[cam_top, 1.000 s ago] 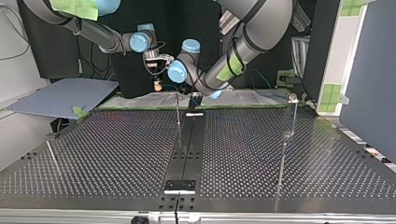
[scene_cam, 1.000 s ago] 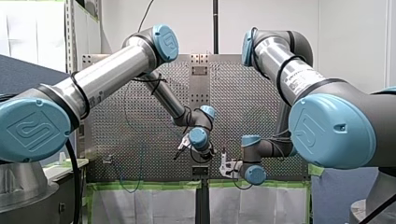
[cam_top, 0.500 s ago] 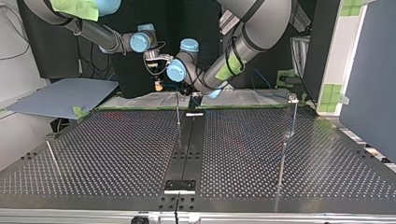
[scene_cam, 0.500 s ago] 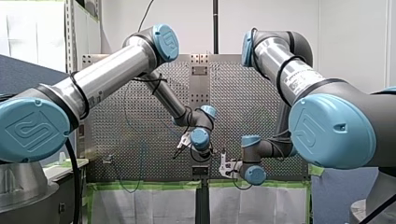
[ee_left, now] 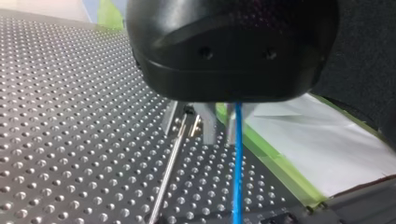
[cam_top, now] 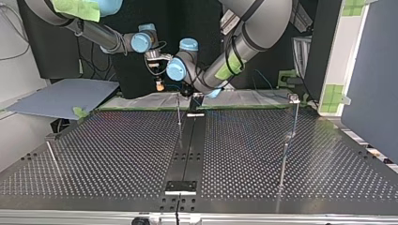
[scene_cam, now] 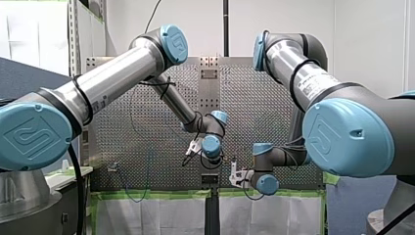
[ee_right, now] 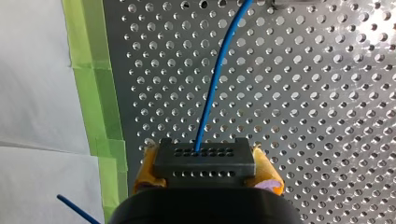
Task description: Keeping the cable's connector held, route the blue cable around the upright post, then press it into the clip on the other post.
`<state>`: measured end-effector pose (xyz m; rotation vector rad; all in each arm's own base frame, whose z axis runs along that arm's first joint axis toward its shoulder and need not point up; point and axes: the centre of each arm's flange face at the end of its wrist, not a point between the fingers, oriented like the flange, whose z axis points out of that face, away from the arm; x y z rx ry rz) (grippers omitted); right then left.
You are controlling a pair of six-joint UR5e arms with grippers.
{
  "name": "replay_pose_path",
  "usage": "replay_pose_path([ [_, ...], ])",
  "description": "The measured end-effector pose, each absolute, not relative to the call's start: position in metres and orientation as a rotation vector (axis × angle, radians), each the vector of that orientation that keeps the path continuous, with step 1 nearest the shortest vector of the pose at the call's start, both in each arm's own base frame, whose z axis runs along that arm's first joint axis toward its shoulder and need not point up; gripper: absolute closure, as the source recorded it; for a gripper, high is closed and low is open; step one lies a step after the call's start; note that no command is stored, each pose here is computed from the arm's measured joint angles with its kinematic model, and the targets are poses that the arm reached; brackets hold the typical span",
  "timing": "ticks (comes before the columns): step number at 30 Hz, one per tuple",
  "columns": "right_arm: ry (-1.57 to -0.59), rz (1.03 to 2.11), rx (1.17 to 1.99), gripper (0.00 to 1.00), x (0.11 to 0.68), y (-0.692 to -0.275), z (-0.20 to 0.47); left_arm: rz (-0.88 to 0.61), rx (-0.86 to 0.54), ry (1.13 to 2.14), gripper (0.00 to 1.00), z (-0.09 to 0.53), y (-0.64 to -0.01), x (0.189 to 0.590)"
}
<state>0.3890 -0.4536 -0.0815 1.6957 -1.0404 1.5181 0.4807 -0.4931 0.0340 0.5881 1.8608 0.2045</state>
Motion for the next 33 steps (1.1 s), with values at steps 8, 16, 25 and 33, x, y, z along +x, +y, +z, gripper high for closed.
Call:
replay_pose_path([
  [8, -1.042, 1.516, 1.696, 1.00, 0.388, -0.454, -0.082, 0.210, 0.575, 1.886, 1.00, 0.033, -0.490, 0.478],
  [16, -1.044, 1.515, 1.696, 1.00, 0.385, -0.454, -0.082, 0.180, 0.547, 1.936, 1.00, 0.018, -0.487, 0.474],
  [25, -1.034, 1.530, 1.678, 1.00, 0.386, -0.456, -0.072, 0.133, 0.487, 1.936, 1.00, 0.014, -0.486, 0.478],
  [33, -1.024, 1.548, 1.660, 1.00, 0.388, -0.461, -0.062, 0.114, 0.459, 1.924, 1.00, 0.015, -0.485, 0.484],
])
